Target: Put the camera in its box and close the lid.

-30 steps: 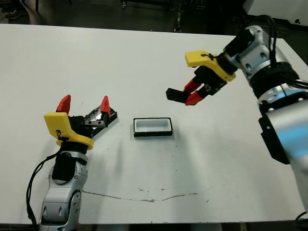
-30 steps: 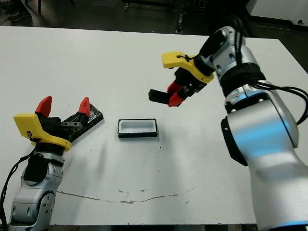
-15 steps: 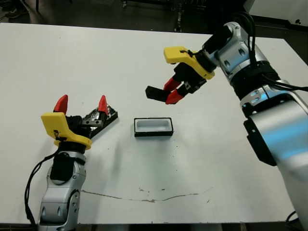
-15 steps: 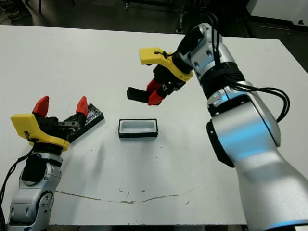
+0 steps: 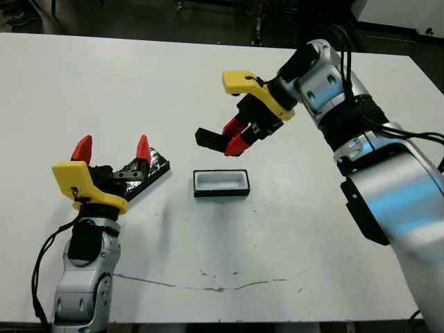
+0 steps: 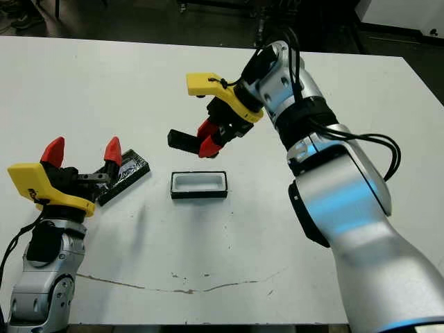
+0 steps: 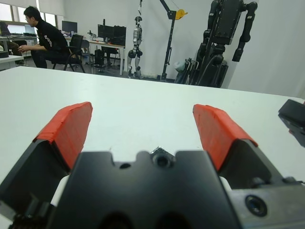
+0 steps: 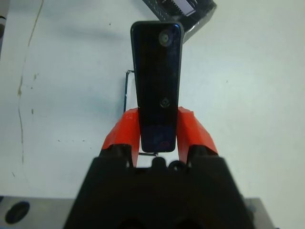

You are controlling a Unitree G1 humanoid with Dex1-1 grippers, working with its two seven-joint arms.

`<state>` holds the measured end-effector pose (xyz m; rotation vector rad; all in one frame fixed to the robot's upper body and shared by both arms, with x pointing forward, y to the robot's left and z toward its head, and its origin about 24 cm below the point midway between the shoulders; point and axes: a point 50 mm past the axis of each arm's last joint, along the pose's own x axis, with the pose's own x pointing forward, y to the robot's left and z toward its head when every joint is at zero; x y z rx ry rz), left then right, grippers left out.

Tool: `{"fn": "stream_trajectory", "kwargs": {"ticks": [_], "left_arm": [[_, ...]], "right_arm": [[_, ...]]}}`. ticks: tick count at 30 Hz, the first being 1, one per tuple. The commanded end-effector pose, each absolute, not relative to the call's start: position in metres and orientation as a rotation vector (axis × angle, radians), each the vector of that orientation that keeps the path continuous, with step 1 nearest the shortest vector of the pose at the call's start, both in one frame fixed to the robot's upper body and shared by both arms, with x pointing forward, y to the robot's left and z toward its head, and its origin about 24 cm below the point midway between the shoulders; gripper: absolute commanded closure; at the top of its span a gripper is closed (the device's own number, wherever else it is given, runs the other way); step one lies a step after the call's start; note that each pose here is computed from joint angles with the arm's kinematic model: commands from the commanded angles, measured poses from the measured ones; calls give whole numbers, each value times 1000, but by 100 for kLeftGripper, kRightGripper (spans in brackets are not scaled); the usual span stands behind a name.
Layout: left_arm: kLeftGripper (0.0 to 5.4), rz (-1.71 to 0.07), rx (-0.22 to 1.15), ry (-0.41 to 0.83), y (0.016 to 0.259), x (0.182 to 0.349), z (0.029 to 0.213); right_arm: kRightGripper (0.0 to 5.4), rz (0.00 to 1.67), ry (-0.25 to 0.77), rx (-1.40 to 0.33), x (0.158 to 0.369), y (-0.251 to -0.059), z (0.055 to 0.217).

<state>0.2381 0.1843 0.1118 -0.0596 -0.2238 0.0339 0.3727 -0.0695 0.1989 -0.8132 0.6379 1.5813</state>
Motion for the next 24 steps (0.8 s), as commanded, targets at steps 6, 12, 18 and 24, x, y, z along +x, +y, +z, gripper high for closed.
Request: {"fn": "stream_trajectory", "kwargs": {"ticks": [6, 12, 18, 24], "left_arm": [[0, 44, -48, -213, 185, 238, 111], [0, 40, -49, -213, 185, 238, 110], [0, 41, -50, -210, 186, 237, 109], [0, 43, -63, -208, 186, 236, 108]], "right_arm": [[373, 1572, 663, -806, 371, -74, 191], [373, 1590, 656, -780, 369, -73, 185], [373, 1592, 660, -779, 368, -71, 180], [373, 1583, 703, -757, 367, -70, 175]]}}
